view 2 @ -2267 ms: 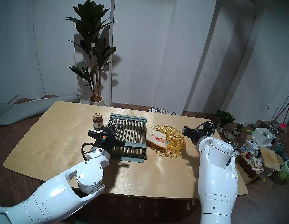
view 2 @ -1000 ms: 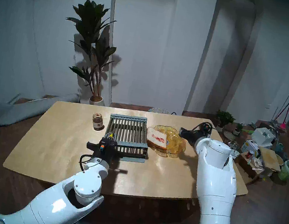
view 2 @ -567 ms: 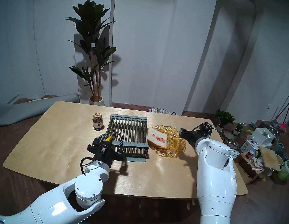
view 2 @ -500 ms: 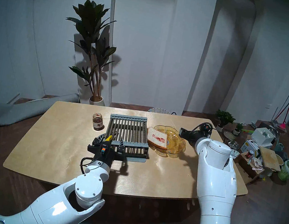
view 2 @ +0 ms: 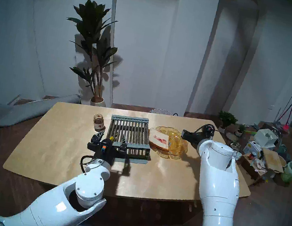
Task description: Spread jam over the slice of bread with the knife
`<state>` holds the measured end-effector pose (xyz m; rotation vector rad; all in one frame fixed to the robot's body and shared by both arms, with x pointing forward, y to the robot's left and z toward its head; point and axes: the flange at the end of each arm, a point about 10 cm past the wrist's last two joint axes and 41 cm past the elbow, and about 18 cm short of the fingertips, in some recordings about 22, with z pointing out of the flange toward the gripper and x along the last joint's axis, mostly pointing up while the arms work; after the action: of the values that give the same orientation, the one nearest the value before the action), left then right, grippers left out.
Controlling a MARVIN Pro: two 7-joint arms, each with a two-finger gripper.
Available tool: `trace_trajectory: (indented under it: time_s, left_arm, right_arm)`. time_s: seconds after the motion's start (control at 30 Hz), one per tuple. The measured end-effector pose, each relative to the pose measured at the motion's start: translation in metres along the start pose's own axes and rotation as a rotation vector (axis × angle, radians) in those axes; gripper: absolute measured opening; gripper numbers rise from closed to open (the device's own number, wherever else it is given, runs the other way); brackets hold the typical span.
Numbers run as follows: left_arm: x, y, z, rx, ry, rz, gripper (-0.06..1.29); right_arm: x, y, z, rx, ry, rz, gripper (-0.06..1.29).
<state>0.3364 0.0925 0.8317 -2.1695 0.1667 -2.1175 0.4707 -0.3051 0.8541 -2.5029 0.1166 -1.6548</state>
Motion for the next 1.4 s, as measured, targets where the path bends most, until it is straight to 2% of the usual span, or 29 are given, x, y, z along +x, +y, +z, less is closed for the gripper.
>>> trace_trajectory:
  time_s: [0.37,0.6,0.8,1.03,1.2,1.3,1.4]
  left_arm:
    - [0.032,-0.012,-0.013,0.000,0.004,-0.034,1.21]
    - [0.061,-0.030,-0.016,-0.010,0.079,0.000,1.21]
    - [0.087,-0.061,-0.010,-0.006,0.157,0.069,1.21]
    - [0.101,-0.103,0.006,0.018,0.191,0.150,1.21]
    - [0.101,-0.140,0.025,0.057,0.176,0.173,1.21]
    - [0.099,-0.154,0.033,0.069,0.167,0.176,1.21]
    - [0.094,-0.181,0.045,0.082,0.156,0.175,1.21]
  right_arm:
    - [0.002,-0.005,0.004,0.010,-0.003,-0.008,1.22]
    - [0.005,-0.012,0.004,0.035,0.008,-0.003,1.22]
    - [0.015,-0.023,0.000,0.117,0.062,0.028,1.22]
    - [0.028,-0.040,-0.008,0.232,0.154,0.057,1.22]
    - [0.036,-0.064,-0.015,0.307,0.233,0.042,1.22]
    - [0.037,-0.074,-0.017,0.328,0.260,0.031,1.22]
    - [0.036,-0.094,-0.021,0.348,0.309,0.003,1.22]
